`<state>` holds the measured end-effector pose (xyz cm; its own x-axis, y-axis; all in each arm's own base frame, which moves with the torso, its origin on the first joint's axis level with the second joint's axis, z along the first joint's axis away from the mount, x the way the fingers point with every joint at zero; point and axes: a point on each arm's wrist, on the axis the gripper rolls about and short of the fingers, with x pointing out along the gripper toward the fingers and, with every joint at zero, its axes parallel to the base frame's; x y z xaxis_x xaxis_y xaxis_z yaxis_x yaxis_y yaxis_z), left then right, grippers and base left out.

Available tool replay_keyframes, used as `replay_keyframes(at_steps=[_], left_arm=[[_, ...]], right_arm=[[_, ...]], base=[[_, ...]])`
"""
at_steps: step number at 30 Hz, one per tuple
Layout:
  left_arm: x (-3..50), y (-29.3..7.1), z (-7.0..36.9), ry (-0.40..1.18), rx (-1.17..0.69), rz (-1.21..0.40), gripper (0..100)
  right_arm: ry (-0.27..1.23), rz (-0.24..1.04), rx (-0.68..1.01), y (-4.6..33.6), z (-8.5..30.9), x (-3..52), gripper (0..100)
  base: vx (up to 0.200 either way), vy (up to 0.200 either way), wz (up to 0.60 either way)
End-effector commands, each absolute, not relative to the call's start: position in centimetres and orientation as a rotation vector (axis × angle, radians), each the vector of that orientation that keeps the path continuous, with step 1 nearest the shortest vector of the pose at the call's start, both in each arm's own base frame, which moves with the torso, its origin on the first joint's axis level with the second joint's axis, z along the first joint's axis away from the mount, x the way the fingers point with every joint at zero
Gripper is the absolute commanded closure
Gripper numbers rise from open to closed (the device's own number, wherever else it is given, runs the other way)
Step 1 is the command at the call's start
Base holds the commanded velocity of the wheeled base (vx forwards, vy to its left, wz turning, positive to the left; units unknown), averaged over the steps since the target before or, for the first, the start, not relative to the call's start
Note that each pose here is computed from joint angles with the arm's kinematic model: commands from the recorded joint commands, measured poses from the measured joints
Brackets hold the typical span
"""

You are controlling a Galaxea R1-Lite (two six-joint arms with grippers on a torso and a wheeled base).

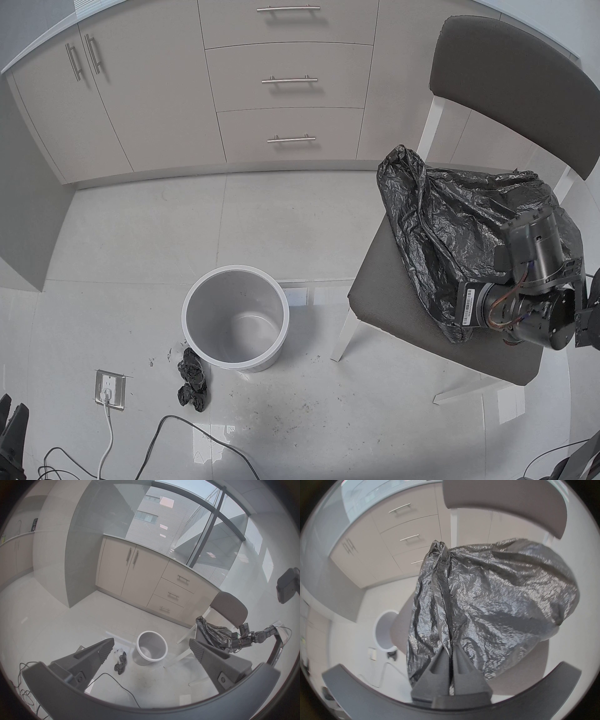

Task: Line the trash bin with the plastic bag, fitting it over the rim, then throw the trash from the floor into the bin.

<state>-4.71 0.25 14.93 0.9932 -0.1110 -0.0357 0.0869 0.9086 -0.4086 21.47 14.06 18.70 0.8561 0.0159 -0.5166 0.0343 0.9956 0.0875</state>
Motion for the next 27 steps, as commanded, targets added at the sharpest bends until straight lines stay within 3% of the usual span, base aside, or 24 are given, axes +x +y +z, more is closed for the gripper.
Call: replay_keyframes(at_steps=[1, 8, 11, 13, 15, 22, 27], left_arm=[[-4.6, 0.8, 15.4, 0.061, -0.471, -0.215, 0], [-4.0, 1.1, 16.5, 0.104, -0.547, -0.332, 0], [-3.0, 0.9, 17.0, 0.158, -0.578, -0.363, 0], [-1.4, 0.4, 17.9, 0.212, -0.611, -0.406, 0], [-0.3, -0.1, 18.6, 0.249, -0.631, -0.449, 0], [3.6, -2.3, 21.4, 0.427, -0.71, -0.598, 0], [11.2, -6.3, 22.9, 0.627, -0.795, -0.692, 0]], right_arm=[[0.584, 0.147, 0.453, 10.5, 21.2, 21.2, 100], [0.721, 0.438, 0.803, 6.9, 22.5, 20.6, 100], [0.771, 0.612, 0.854, 5.8, 22.6, 19.5, 100], [0.742, 0.917, 0.798, 4.5, 21.9, 17.7, 100], [0.67, 1.106, 0.705, 3.9, 21.1, 16.6, 100], [0.6, 1.154, 0.673, 4.2, 22.0, 16.2, 100], [0.552, 1.196, 0.668, 4.8, 24.4, 15.0, 100]], base=[[0.0, 0.0, 0.0], [0.0, 0.0, 0.0], [0.0, 0.0, 0.0], [0.0, 0.0, 0.0], [0.0, 0.0, 0.0], [0.0, 0.0, 0.0], [0.0, 0.0, 0.0]])
